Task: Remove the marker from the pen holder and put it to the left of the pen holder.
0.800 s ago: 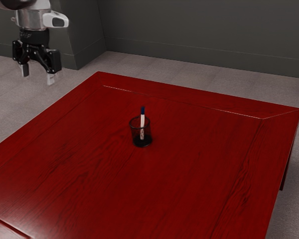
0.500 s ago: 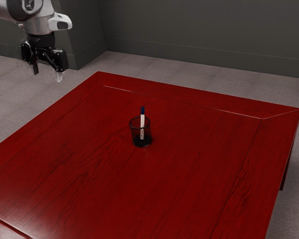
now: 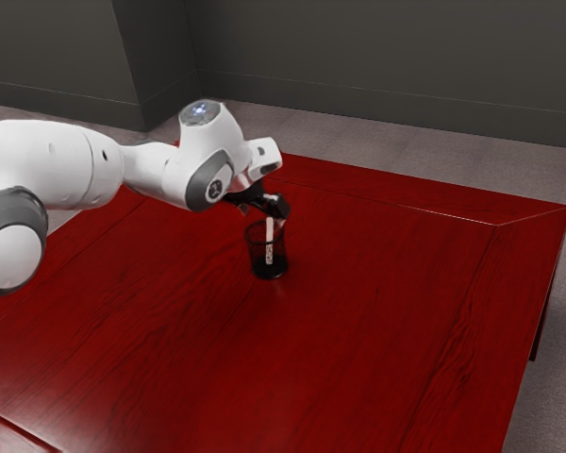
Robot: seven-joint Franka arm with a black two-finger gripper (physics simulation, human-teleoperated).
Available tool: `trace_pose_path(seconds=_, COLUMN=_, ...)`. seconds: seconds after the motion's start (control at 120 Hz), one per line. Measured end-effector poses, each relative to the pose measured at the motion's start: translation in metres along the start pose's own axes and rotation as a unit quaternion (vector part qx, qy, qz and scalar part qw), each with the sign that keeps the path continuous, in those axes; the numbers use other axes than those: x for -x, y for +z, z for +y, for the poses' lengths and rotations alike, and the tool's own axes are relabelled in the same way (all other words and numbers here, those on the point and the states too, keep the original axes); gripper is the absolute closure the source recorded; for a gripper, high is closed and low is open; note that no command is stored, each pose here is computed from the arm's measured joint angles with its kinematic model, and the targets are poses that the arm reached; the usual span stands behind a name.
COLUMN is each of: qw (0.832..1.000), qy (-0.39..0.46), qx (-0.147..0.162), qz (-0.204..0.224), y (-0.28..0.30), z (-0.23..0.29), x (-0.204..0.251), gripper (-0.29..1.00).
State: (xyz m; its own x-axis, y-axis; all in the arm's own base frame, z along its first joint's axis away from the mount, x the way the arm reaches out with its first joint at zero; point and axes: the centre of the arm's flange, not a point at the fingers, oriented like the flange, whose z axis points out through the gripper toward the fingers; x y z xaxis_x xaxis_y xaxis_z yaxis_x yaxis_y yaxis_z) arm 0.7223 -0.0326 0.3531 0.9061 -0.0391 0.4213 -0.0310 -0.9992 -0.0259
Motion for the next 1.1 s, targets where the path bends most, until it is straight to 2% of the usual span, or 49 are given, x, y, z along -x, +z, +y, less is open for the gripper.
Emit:
trace_pose_path(seconds=0.117, qw=0.998, qy=-0.017, qx=0.002, qz=0.056, y=0.017, z=-0.004, x=-0.016, gripper=0.00)
trace_pose_path(seconds=0.333, qw=0.995, qy=-0.050, qx=0.006, qz=0.091, y=0.040, z=-0.016, x=-0.012, gripper=0.00)
trace_pose_path(seconds=0.55, qw=0.994, qy=-0.063, qx=0.009, qz=0.089, y=0.035, z=-0.017, x=0.006, gripper=0.00)
trace_pose_path(seconds=0.983, qw=0.994, qy=-0.064, qx=0.006, qz=0.094, y=0.043, z=-0.017, x=0.006, gripper=0.02)
trace_pose_path(seconds=1.025, qw=0.993, qy=-0.065, qx=0.007, qz=0.095, y=0.042, z=-0.016, x=0.005, gripper=0.06)
trace_pose_path(seconds=1.1, qw=0.993, qy=-0.063, qx=0.006, qz=0.097, y=0.039, z=-0.017, x=0.004, gripper=0.23)
